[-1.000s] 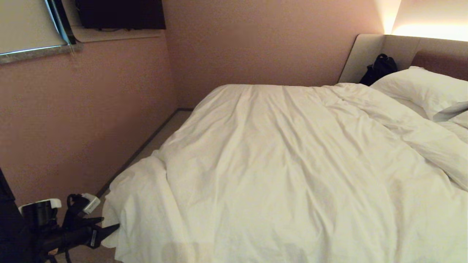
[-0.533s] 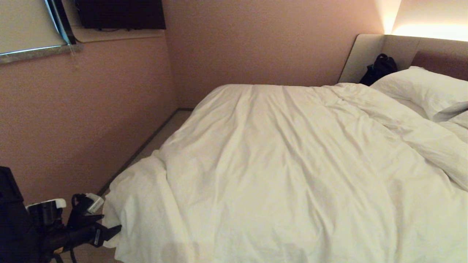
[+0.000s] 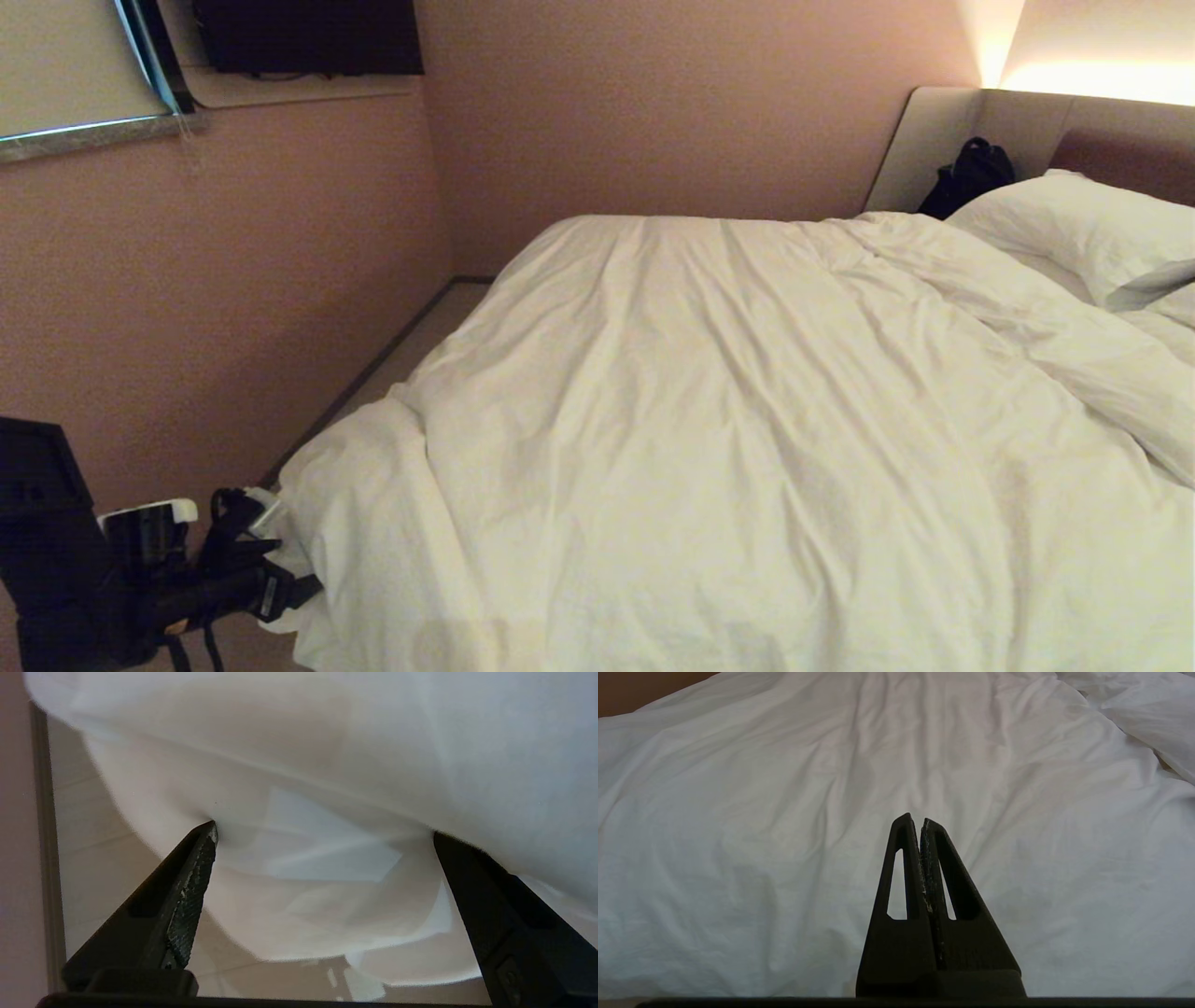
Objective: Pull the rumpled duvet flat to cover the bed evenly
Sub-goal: Flatten the corners of the folded blanket
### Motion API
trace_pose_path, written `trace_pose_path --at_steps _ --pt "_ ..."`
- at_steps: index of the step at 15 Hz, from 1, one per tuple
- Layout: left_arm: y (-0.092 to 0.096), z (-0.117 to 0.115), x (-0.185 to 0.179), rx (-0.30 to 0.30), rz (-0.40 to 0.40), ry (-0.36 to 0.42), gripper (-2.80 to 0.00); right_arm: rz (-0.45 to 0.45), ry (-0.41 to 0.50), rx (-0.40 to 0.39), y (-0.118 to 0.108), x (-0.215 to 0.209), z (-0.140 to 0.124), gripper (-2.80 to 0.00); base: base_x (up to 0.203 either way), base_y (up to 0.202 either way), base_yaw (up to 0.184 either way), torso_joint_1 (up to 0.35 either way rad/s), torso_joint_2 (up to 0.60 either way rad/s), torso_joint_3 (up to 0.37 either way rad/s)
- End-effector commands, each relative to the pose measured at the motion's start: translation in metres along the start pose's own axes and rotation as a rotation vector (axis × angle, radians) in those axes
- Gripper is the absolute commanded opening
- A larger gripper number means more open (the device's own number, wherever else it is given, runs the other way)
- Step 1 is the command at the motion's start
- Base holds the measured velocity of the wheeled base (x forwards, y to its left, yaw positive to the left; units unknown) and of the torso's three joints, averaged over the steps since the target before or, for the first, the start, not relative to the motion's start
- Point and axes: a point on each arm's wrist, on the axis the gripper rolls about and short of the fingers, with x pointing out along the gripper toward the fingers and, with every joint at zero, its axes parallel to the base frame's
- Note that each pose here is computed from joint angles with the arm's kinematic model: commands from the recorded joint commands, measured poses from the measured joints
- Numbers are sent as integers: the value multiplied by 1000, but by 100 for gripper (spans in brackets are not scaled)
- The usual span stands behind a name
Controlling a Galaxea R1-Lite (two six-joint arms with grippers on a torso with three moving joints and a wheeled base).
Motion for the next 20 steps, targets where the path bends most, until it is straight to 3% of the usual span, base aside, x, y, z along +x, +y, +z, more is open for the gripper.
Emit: trace_pose_path --at_steps 1,2,3,12,20 --pt "-4 3 4 18 -15 -9 0 0 -1 0 0 0 0 -280 0 0 0 0 0 0" --pt "-5 4 4 19 -19 -9 0 0 -1 0 0 0 0 -280 0 0 0 0 0 0" --pt "-7 5 5 22 -20 -6 -280 0 -1 0 0 0 0 -280 0 0 0 0 0 0" --pt "-12 3 0 15 -23 -1 -280 0 -1 0 0 0 0 -280 0 0 0 0 0 0" --pt "-24 6 -38 -13 -25 8 -280 0 -1 0 0 0 0 -280 0 0 0 0 0 0"
